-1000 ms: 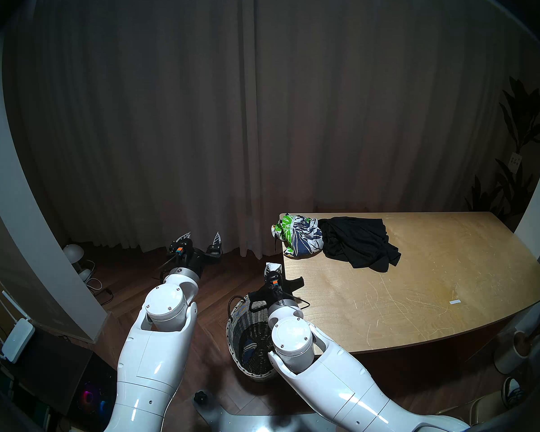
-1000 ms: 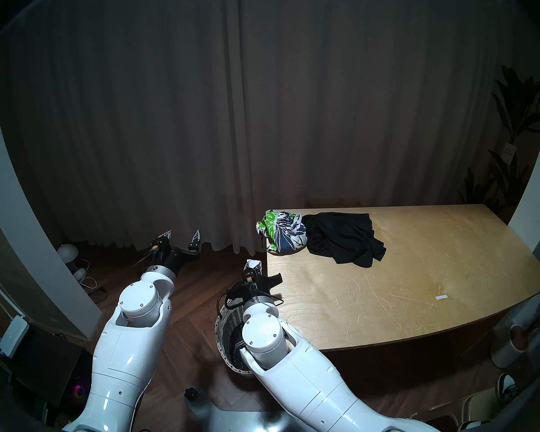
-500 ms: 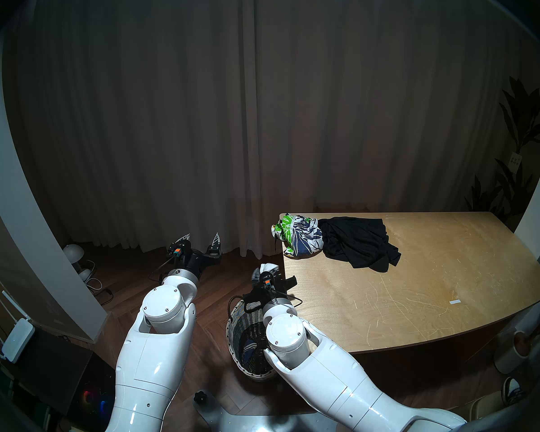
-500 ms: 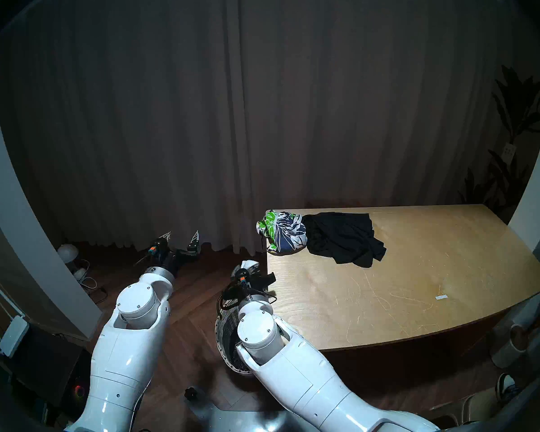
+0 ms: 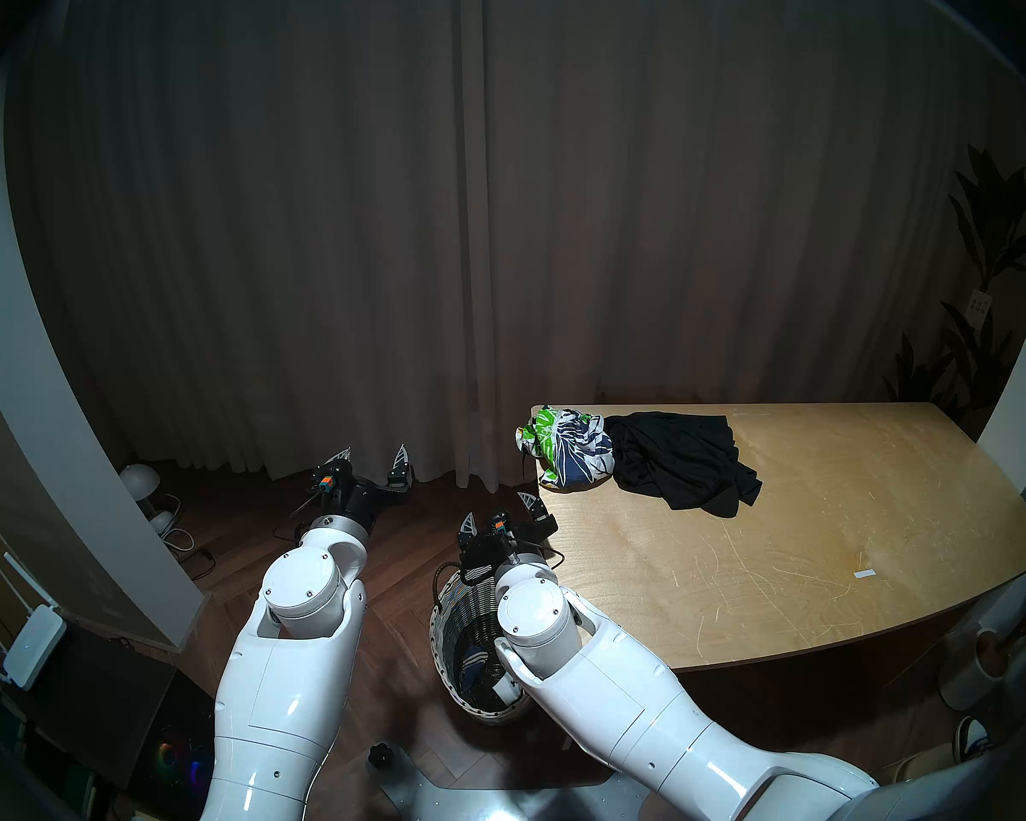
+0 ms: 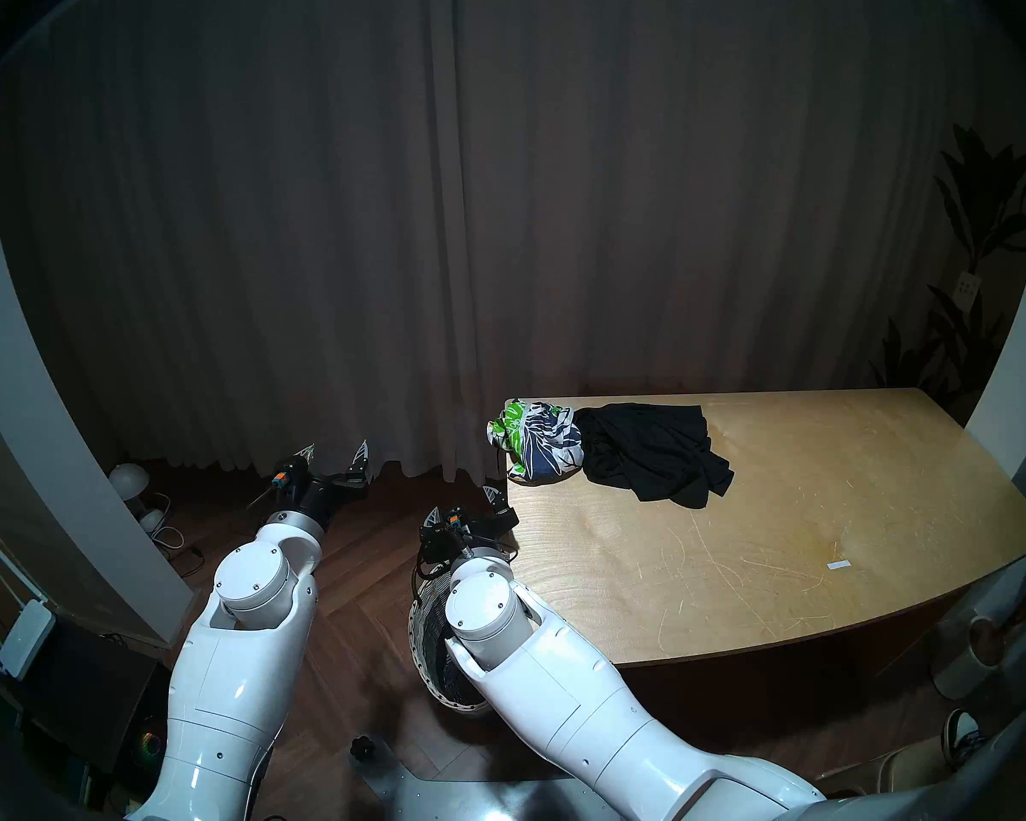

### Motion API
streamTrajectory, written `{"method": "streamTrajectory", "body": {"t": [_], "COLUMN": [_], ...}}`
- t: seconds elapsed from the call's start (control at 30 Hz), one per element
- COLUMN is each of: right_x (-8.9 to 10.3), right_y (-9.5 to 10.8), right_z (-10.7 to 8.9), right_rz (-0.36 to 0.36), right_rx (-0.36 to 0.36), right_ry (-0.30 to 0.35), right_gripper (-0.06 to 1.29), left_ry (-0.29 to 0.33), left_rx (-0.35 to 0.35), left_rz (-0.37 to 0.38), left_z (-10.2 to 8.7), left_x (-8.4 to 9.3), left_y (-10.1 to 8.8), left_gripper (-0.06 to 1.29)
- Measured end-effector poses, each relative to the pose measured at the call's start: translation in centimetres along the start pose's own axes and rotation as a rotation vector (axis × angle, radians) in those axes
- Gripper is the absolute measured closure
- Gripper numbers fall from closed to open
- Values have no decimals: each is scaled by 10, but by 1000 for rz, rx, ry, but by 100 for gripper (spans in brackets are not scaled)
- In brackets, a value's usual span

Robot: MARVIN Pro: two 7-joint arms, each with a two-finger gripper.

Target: Toss clothes into the laundry hamper

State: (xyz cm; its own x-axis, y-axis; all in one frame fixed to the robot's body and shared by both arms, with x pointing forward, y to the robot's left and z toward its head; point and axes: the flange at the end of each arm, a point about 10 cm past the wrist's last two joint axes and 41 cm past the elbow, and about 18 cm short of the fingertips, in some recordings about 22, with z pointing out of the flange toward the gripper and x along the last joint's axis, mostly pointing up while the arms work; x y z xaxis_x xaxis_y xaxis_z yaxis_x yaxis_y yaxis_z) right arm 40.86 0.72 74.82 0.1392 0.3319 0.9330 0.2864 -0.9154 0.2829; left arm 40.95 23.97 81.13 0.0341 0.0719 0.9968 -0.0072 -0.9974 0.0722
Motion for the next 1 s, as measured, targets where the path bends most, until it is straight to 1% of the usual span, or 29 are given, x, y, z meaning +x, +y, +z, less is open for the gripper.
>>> {"method": "streamTrajectory", "body": {"t": [0.17, 0.33, 0.43, 0.53, 0.67, 0.7, 0.73, 0.8, 0.83, 0.87, 1.0], "right_x": [12, 29, 43, 59, 79, 82, 86, 88, 88, 87, 76], "right_y": [0, -2, 2, 9, 27, 33, 43, 51, 60, 73, 105], "right_z": [1, 0, 0, 0, -1, -1, -2, -3, -4, -7, -16], "right_rz": [-7, -4, 6, 22, 49, 56, 64, 69, 75, 85, 112], "right_rx": [-1, -6, -22, -47, -106, -125, -156, -176, -201, -239, -329], "right_ry": [29, 69, 104, 141, 190, 198, 209, 213, 216, 217, 201], "right_gripper": [-2, -2, -2, -2, -2, -2, -2, -2, -2, -2, -2], "left_ry": [5, 7, 5, 3, 1, 1, 3, 5, 8, 12, 24], "left_rx": [-10, -47, -74, -95, -111, -114, -119, -123, -129, -138, -169], "left_rz": [-22, -47, -61, -71, -80, -81, -81, -80, -78, -71, -50], "left_z": [-1, -4, -7, -10, -14, -15, -15, -15, -15, -14, -10], "left_x": [-4, -8, -11, -14, -17, -17, -17, -16, -15, -13, -7], "left_y": [5, 18, 28, 35, 41, 42, 43, 44, 45, 47, 54], "left_gripper": [0, 0, 0, 0, 0, 0, 0, 0, 0, 0, 0]}}
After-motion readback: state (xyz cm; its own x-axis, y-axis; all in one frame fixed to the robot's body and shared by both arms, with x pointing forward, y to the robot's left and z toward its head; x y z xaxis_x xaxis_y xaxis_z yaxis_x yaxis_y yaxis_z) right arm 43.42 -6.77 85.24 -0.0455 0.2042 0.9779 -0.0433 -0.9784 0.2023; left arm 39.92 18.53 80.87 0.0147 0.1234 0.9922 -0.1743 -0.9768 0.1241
